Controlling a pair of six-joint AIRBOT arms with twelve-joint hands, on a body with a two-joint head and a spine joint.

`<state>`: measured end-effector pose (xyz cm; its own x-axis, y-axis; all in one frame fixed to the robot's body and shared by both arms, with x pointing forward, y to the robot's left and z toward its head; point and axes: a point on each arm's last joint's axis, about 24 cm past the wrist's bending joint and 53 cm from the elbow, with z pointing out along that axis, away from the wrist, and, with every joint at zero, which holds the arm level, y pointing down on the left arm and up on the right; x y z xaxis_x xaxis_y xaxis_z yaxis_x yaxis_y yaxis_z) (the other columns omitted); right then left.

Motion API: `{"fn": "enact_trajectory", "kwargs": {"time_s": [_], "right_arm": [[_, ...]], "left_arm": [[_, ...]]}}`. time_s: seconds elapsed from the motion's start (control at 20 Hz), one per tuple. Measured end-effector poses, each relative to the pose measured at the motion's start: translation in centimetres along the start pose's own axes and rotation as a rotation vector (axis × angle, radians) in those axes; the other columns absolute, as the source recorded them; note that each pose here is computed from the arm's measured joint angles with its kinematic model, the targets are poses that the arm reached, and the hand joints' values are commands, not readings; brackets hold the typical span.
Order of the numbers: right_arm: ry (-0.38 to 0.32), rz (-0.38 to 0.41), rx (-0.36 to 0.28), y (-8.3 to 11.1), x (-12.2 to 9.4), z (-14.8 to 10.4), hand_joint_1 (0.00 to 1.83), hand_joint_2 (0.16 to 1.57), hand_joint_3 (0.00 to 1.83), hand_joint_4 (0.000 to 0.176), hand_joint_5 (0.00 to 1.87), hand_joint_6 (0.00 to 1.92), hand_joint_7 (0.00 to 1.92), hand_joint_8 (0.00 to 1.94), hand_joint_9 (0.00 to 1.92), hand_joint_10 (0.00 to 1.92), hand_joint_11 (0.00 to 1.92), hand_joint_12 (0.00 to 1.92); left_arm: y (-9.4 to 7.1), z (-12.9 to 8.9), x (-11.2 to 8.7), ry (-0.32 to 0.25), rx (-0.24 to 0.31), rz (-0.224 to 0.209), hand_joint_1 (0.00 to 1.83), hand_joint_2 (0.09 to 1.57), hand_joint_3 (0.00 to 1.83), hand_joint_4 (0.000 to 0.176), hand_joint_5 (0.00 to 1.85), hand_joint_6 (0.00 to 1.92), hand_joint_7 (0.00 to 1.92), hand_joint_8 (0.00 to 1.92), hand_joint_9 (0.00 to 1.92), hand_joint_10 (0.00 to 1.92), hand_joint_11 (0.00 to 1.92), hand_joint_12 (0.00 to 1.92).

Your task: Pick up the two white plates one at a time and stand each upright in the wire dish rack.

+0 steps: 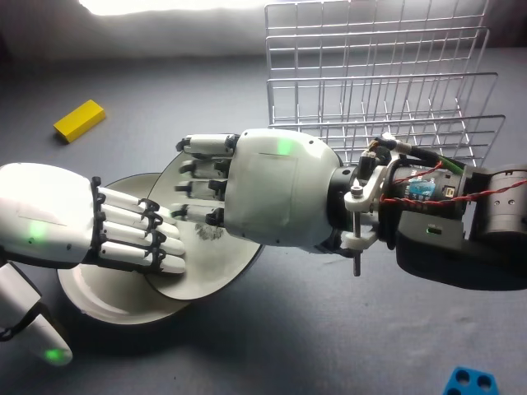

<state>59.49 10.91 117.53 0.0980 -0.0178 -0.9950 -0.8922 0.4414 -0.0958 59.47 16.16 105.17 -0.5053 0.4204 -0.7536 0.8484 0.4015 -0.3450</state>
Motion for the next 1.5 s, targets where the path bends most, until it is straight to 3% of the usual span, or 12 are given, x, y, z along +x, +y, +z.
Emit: {"fn": "enact_trajectory", "kwargs": {"time_s": [0.05,0.1,0.15,0.2,0.25,0.3,0.65,0.8,1.1,1.25,1.5], "right_arm": [[0.002,0.0,0.0,0.0,0.0,0.0,1.31,1.11,0.0,0.0,0.68,0.04,0.74,0.02,0.73,0.06,0.35,1.14],[0.002,0.001,0.0,0.0,0.1,0.0,1.31,1.1,0.0,0.0,0.77,0.05,0.82,0.03,0.82,0.07,0.47,1.08],[0.002,0.001,0.0,0.0,0.1,0.0,1.21,1.14,0.0,0.0,0.9,1.1,0.98,0.74,1.03,0.06,0.75,0.95],[-0.002,0.001,0.001,0.0,0.0,0.0,1.34,1.12,0.0,0.0,0.9,1.11,0.96,0.9,0.96,0.91,0.85,0.95],[-0.018,0.005,0.005,-0.2,-0.3,-0.2,1.34,1.12,0.0,0.0,0.9,1.11,0.96,0.9,0.96,0.91,0.85,0.95],[-0.027,-0.007,0.004,-0.3,-0.4,-0.3,1.37,1.12,0.0,0.0,0.9,1.08,0.95,0.96,0.96,1.07,0.9,0.97],[-0.049,-0.012,0.001,-0.2,-0.7,-0.6,1.38,1.1,0.0,0.0,0.87,1.04,1.0,0.9,1.05,1.03,0.98,0.94],[-0.054,0.027,-0.008,0.5,-1.2,-1.2,1.38,1.11,0.0,0.0,0.85,1.07,1.0,0.9,1.01,1.1,0.9,1.07],[-0.049,0.041,-0.026,1.6,-1.9,-1.8,1.38,1.11,0.0,0.0,0.83,1.14,0.99,0.9,1.0,1.1,0.9,1.11],[-0.043,0.041,-0.027,1.6,-3.0,-1.8,1.37,1.13,0.0,0.0,0.79,1.2,0.95,0.93,0.99,1.13,0.91,1.12],[-0.022,0.096,-0.047,2.6,-5.0,-2.0,1.37,1.12,0.0,0.0,0.82,1.18,0.97,0.89,0.99,1.12,0.92,1.11]], "left_arm": [[0.0,0.0,0.0,0.0,0.0,0.0,0.0,1.01,0.0,0.0,0.0,0.0,0.0,0.0,0.0,0.0,0.0,0.0],[0.0,0.1,0.0,0.0,0.001,0.0,0.0,1.0,0.0,0.0,0.0,0.0,0.0,0.0,0.0,0.0,0.0,0.0],[0.0,0.1,0.0,0.0,0.001,0.0,0.0,1.0,0.0,0.0,0.0,0.0,0.0,0.0,0.0,0.0,0.0,0.0],[0.0,0.1,0.0,0.0,0.001,0.0,0.0,1.0,0.0,0.0,0.0,0.0,0.0,0.0,0.0,0.0,0.0,0.0],[0.0,0.1,0.0,-0.001,0.001,-0.001,0.0,1.0,0.0,0.0,0.0,0.0,0.0,0.0,0.0,0.0,0.0,0.0],[0.0,0.1,-0.1,-0.002,0.001,-0.002,0.0,1.01,0.0,0.0,0.0,0.0,0.0,0.0,0.0,0.0,0.0,0.0],[-0.5,0.0,-0.6,-0.024,0.006,-0.013,0.0,1.02,0.0,0.0,0.0,0.0,0.0,0.0,0.0,0.0,0.0,0.0],[-1.7,-0.6,-2.0,-0.061,0.017,-0.004,0.0,1.02,0.01,0.0,0.01,0.0,0.0,0.0,0.0,0.0,0.0,0.0],[-2.6,-4.8,-5.6,-0.181,-0.013,-0.011,0.0,1.02,0.0,0.0,0.02,0.0,0.0,0.0,0.0,0.0,0.0,0.0],[-3.4,-6.3,-5.8,-0.191,-0.004,-0.033,0.0,1.01,0.0,0.0,0.01,0.0,0.0,0.0,0.0,0.0,0.0,0.0],[-2.9,-9.6,-6.4,-0.244,-0.039,-0.103,0.0,1.02,0.0,0.0,0.01,0.0,0.0,0.0,0.0,0.0,0.0,0.0]]}}
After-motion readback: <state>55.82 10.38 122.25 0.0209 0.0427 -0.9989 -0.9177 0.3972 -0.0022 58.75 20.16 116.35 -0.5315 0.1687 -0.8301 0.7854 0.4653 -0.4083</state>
